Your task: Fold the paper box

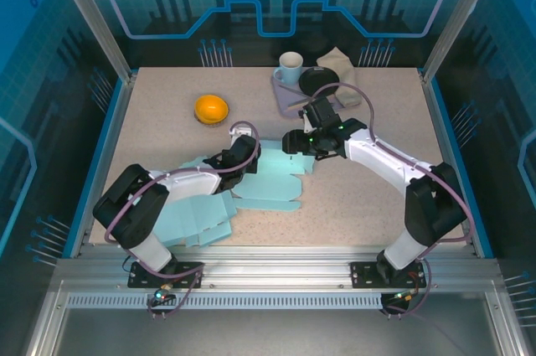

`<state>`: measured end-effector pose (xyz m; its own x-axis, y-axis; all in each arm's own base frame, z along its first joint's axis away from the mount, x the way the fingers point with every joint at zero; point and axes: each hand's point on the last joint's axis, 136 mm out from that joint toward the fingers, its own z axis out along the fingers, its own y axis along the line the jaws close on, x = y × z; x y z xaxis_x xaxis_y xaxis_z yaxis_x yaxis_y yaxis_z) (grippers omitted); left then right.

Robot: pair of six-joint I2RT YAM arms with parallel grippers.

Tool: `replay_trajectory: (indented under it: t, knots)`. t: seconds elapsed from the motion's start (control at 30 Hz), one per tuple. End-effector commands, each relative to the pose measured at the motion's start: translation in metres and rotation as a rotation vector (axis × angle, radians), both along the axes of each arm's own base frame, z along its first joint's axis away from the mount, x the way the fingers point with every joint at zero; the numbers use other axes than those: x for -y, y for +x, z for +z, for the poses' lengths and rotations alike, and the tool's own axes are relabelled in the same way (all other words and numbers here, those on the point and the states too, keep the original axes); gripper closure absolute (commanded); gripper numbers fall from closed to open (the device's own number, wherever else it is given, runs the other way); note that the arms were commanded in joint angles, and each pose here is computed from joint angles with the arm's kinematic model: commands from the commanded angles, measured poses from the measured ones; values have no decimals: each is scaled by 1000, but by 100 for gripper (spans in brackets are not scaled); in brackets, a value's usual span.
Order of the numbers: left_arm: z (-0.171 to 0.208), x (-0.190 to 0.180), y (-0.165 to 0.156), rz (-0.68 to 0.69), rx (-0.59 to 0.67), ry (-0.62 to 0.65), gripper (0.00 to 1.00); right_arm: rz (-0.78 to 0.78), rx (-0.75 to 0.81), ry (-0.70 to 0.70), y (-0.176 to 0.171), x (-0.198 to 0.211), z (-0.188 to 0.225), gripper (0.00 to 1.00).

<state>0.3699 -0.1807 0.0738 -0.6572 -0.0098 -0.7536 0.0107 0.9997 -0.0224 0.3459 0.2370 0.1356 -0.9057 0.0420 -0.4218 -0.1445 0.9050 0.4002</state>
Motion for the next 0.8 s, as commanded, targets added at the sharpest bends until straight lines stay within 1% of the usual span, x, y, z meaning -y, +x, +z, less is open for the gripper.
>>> replay_trajectory:
  t: [0.0,0.13,0.27,0.47,0.57,0.7,0.77]
  knots:
    - [18,-1,5,49,63,-34,92,-30,-79,25,-10,1,-17,36]
    - [17,-4,5,71,57,-29,92,-38,-106,56,-15,-2,-21,36]
    - [16,-6,5,96,44,-17,92,-60,-83,25,-18,6,-17,36]
    - [16,-1,4,69,48,-37,92,-130,-102,63,-12,22,-31,36]
    - [18,1,3,56,50,-39,92,-143,-124,49,-9,28,-41,36]
    - [16,0,1,67,35,-30,92,-164,-137,-17,-11,40,-54,36]
    - [16,-1,2,75,34,-29,92,-180,-138,-17,-12,44,-56,35]
